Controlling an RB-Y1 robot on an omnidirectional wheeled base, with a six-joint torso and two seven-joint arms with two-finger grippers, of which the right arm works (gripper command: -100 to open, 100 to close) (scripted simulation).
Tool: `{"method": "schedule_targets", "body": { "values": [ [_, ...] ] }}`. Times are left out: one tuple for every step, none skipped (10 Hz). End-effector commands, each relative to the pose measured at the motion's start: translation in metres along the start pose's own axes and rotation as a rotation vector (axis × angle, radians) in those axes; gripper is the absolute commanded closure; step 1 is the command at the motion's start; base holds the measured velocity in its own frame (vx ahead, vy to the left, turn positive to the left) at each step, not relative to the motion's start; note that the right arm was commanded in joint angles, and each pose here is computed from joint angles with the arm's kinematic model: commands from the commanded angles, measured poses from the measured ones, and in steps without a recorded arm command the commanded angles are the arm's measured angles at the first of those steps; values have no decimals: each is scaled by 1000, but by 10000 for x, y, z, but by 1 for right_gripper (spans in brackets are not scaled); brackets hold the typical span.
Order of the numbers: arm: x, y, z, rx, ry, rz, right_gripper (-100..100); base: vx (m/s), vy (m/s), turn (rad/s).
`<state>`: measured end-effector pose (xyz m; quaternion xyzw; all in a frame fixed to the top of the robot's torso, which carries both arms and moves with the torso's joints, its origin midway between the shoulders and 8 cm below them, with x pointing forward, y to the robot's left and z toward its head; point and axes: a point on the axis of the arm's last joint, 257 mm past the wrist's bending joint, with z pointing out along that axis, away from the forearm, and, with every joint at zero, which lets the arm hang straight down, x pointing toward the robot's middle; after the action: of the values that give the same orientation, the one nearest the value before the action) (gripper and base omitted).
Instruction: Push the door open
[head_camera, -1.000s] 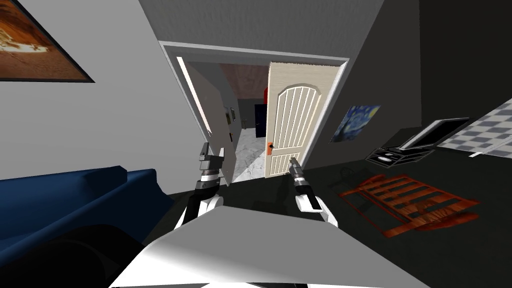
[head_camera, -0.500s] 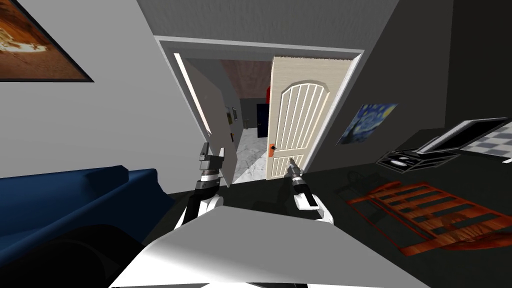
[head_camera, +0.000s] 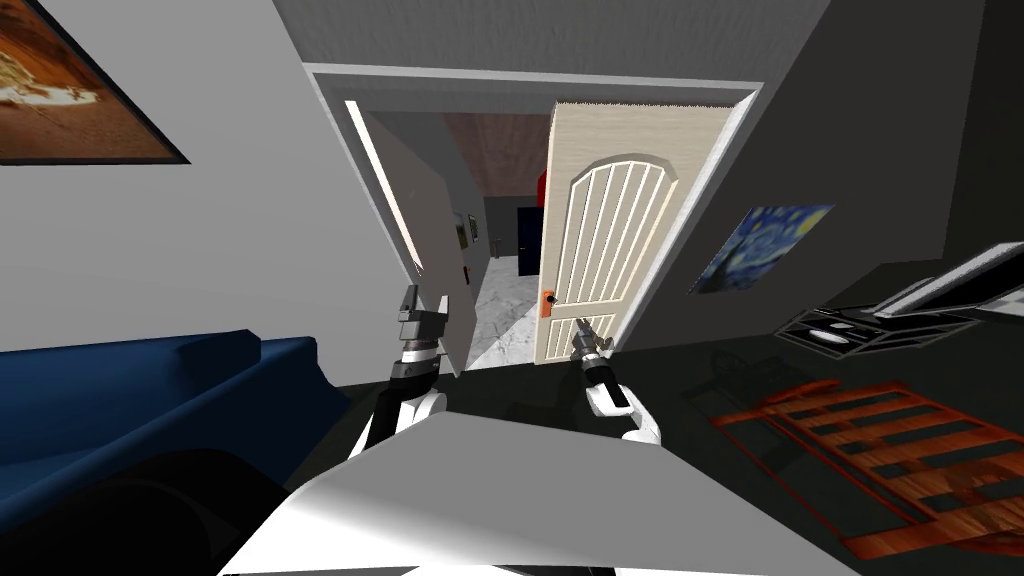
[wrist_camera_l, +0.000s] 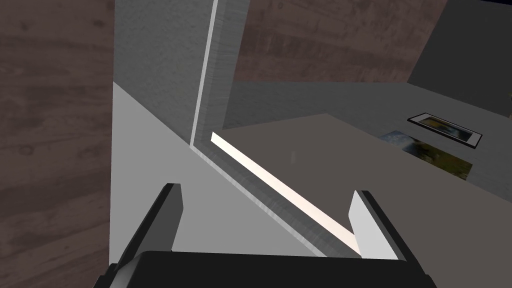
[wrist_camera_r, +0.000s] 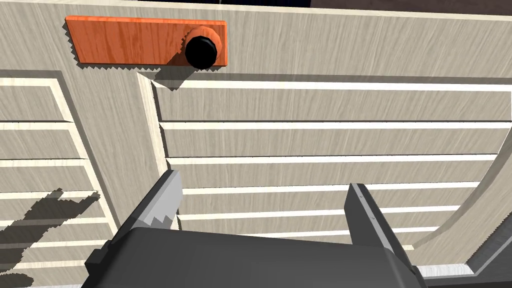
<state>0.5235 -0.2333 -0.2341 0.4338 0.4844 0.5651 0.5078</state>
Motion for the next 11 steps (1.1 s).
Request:
{"method": "schedule_targets", "body": {
  "values": [
    [0,-89,22,20,5,2,-100,102,-3,57],
    [4,-140,36,31,7,2,-100,111,-12,54],
    [9,-227,59,52,12,3,-100,131,-40,70],
    [11,-270,70,62,14,4,-100,142,-32,78],
    [14,-352,90,81,18,4,-100,158,-22,91],
    [15,-419,106,98,21,5,-100,180,-20,92],
    [15,-486,121,114,23,5,-100,159,-34,75],
    [15,-511,126,120,24,5,-100,150,-40,36],
    [14,-579,140,137,27,4,-100,179,-29,63],
    [13,-612,147,145,28,4,-100,165,-38,55],
    [15,-585,140,138,27,4,-100,67,-20,13]
  ]
}}
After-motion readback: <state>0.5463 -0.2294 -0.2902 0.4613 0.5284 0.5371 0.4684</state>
